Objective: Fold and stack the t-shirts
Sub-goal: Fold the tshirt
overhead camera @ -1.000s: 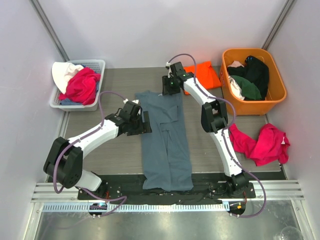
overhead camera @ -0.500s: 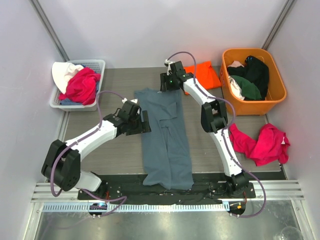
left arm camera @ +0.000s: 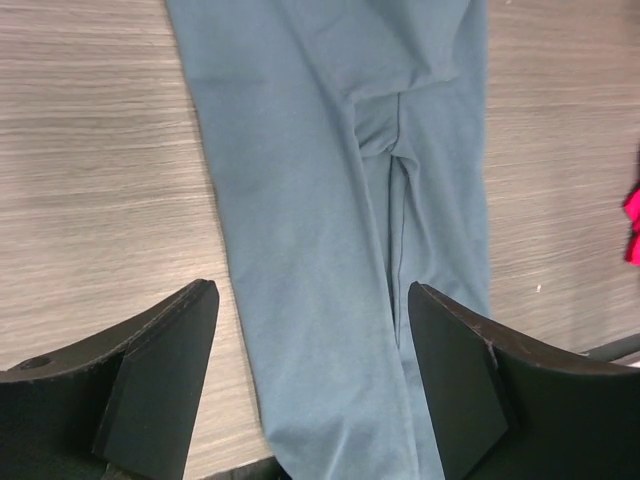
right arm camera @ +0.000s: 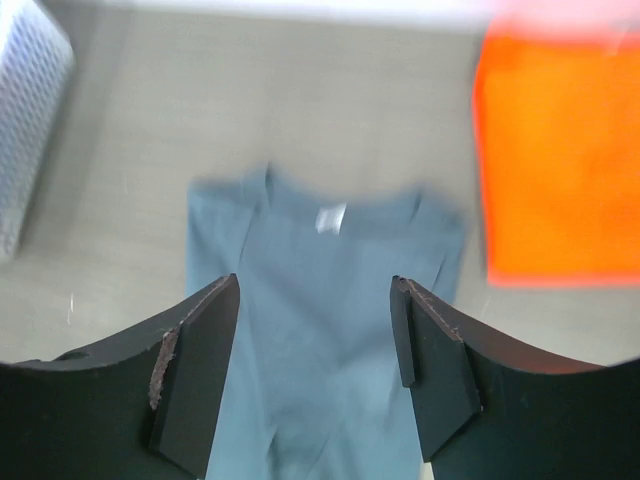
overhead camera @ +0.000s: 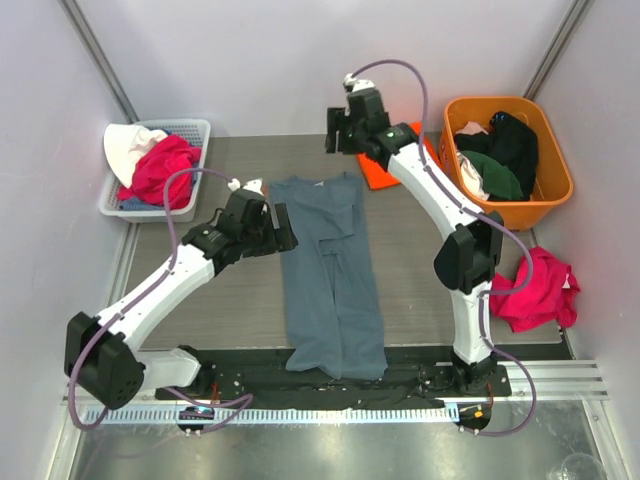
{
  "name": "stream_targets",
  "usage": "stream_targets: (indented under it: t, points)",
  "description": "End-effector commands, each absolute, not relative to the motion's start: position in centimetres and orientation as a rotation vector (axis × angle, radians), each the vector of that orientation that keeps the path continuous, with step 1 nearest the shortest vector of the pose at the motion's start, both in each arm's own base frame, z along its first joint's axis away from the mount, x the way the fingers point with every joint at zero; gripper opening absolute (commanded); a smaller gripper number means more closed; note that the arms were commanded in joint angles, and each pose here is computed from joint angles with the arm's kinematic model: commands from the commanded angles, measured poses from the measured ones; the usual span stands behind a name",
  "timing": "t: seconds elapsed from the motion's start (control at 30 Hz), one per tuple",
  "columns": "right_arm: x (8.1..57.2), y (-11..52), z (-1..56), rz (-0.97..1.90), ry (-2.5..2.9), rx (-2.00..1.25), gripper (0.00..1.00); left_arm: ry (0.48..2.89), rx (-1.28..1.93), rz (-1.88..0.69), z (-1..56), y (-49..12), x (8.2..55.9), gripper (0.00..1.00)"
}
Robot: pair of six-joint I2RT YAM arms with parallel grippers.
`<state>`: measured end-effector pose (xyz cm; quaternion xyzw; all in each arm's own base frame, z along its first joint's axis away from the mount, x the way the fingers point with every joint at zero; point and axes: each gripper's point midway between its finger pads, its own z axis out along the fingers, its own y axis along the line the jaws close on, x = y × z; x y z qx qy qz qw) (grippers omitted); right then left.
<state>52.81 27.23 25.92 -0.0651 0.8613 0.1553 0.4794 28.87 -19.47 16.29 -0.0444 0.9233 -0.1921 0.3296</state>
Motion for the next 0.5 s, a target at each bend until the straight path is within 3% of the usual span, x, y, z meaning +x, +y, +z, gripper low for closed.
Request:
stream_targets:
  t: [0.0,0.13,0.47]
  points:
    - [45.7,29.4,18.3,0.168,2.330,-0.114,0.70,2.346,-0.138,-0.485,19.3,-17.9,27.9,0.82]
    - [41.3,31.3,14.4,0.120,2.391,-0.053,0.70,2.340,-0.172,-0.485,19.5,-16.7,26.2,0.82]
    - [40.8,31.3,9.3,0.070,2.414,-0.002,0.71,2.315,-0.223,-0.466,19.1,-13.8,22.6,0.85]
